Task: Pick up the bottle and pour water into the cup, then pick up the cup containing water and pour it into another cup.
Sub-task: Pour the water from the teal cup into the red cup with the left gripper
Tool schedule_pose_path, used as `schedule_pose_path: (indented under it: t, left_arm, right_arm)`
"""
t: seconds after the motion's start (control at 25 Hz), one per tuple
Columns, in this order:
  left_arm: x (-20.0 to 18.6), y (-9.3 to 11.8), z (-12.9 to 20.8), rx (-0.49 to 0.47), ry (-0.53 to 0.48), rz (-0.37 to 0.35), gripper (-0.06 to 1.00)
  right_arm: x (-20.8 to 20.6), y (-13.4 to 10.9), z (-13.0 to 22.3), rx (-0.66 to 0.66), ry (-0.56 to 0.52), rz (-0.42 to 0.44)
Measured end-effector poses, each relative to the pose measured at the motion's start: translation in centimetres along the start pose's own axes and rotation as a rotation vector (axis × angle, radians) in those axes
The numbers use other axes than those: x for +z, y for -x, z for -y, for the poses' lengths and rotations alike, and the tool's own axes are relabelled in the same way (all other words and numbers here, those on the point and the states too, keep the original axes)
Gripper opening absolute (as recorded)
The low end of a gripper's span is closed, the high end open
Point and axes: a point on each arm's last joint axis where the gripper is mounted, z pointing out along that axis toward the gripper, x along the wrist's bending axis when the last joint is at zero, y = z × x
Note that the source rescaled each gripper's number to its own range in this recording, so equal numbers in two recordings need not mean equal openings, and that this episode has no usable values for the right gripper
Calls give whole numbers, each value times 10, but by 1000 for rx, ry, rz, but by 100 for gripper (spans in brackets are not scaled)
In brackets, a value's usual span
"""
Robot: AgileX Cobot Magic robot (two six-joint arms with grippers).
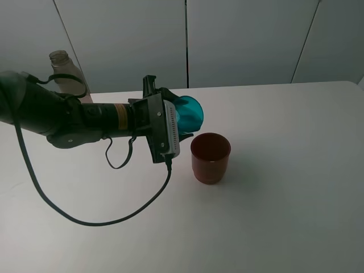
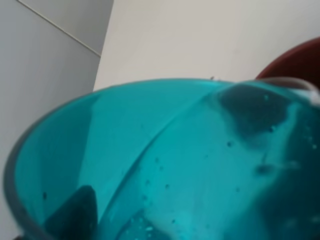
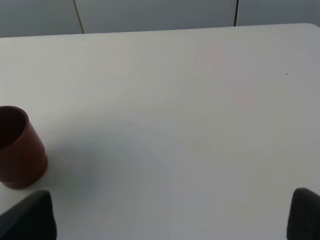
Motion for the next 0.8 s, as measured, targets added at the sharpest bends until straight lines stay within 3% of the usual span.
schedule_pose_path:
  t: [0.8]
  left_arm:
    - [2,2,3,49,-66,29,7]
  right_arm:
    - [0,0,0,0,0,0]
